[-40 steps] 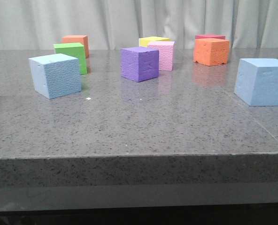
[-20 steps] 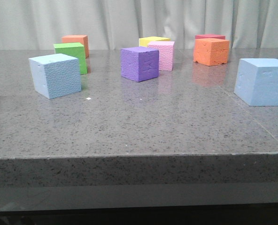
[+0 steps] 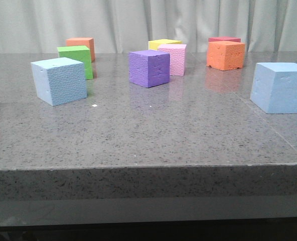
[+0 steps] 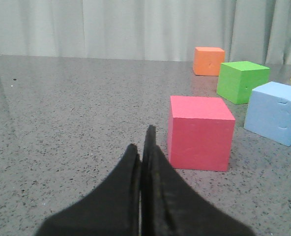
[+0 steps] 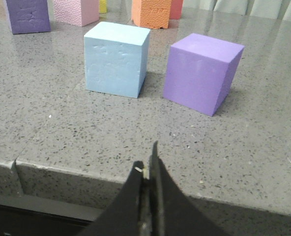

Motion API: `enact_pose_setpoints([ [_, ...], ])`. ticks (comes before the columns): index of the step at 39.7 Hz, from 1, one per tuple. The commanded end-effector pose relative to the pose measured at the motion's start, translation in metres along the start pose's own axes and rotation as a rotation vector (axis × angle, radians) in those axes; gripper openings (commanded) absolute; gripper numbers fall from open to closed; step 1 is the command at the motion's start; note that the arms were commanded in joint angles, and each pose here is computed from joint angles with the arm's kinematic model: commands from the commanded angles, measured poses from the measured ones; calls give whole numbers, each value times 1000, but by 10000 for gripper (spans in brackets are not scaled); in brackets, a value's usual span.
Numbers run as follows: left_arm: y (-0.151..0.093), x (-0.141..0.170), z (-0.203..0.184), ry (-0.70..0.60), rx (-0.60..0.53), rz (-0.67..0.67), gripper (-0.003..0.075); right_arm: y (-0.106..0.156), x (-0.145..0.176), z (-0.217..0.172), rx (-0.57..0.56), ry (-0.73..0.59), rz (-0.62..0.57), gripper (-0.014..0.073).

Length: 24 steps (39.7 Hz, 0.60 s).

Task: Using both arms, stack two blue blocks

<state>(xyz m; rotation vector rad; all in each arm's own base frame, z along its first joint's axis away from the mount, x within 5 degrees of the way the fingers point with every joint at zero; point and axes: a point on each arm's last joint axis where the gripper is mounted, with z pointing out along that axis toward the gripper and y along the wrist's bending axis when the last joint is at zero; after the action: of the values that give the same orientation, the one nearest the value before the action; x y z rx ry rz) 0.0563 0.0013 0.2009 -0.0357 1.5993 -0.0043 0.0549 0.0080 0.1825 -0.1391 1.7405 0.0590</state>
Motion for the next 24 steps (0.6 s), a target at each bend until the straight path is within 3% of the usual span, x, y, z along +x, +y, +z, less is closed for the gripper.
enact_pose_setpoints([
  [1, 0, -8, -2, -102, 5, -6, -20, -1, -9, -2, 14, -99, 4, -66],
  [14, -1, -18, -3, -210, 12, -6, -20, -2, -14, -3, 24, -147, 4, -66],
  [24, -2, -30, -7, -345, 20, -6, -20, -5, -29, -6, 59, -319, 5, -66],
])
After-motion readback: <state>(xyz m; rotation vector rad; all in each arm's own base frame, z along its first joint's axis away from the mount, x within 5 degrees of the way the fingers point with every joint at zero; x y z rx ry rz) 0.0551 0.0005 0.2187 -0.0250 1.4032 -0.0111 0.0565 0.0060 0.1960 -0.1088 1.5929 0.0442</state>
